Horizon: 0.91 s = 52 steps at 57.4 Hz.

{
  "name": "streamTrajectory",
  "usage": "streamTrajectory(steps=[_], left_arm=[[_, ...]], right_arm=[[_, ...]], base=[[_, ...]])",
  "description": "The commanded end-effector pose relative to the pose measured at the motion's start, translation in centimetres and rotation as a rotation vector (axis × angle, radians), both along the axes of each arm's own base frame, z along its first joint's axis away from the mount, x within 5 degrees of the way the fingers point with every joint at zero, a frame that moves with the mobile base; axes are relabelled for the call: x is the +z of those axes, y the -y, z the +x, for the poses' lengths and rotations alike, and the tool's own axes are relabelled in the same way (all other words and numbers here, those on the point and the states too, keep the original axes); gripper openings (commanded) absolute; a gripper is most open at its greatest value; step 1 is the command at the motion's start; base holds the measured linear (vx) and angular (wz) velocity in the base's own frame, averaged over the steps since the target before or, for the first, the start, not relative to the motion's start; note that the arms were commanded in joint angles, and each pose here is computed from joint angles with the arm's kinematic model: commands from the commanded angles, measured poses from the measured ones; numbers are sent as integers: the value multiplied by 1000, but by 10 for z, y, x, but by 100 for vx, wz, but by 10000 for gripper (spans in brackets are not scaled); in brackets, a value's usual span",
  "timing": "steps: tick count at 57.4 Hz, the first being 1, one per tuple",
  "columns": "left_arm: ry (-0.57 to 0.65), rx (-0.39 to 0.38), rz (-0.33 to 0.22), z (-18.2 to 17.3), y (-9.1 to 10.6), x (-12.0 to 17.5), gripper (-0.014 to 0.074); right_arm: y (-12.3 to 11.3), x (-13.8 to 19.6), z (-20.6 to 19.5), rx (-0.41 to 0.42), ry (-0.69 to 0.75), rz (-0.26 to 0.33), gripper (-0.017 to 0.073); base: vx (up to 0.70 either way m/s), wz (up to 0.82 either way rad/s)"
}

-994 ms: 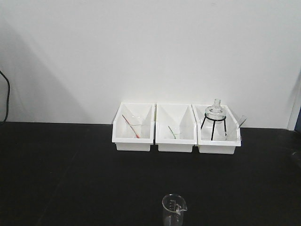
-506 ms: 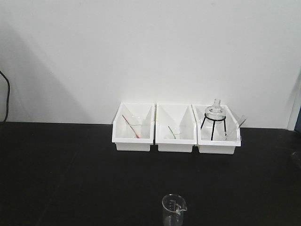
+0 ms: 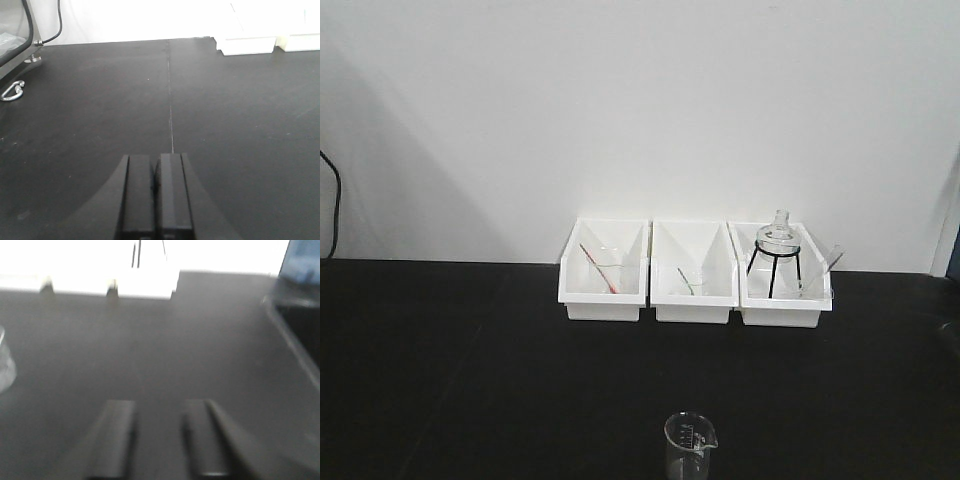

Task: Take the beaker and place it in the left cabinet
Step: 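Move the right gripper toward the clear glass beaker on the bench, then close the right gripper around the clear glass beaker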

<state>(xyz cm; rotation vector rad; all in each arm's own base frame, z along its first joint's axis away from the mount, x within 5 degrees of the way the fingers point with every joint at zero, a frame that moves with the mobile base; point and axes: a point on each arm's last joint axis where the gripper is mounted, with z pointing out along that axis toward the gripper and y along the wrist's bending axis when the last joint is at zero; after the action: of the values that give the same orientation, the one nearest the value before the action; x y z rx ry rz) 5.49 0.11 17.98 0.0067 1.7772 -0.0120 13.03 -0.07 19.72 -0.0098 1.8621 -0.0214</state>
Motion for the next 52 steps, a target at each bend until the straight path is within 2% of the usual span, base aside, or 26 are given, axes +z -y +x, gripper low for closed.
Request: streamTrajectory(steps=[1,6,11,15,22,28,35,45,52], left_arm=[[108,-15,-11,0,1,11,4],[108,-15,-11,0,1,11,4],[108,-15,-11,0,1,11,4],[108,-15,-11,0,1,11,4],[108,-15,-11,0,1,11,4],[108,-15,-11,0,1,11,4],[108,-15,-11,0,1,11,4],[108,-15,-11,0,1,11,4],[108,-15,-11,0,1,11,4]], right_arm=[[1,19,16,-8,174,-15,489],[-1,17,23,22,190,-43,560],[-8,10,31,116,182,-104,606],[-18,4,38,230,175,-139,622],[-30,-5,55,370,156,-84,621],[-37,-13,73,452,147,-79,621],[-42,-24,92,512,131,-62,621],[-48,-41,114,575,162,0,621],[-62,-49,127,639,168,19,621]], base=[[0,0],[0,0],[0,0],[0,0],[0,0],[0,0],[0,0],[0,0],[0,0]])
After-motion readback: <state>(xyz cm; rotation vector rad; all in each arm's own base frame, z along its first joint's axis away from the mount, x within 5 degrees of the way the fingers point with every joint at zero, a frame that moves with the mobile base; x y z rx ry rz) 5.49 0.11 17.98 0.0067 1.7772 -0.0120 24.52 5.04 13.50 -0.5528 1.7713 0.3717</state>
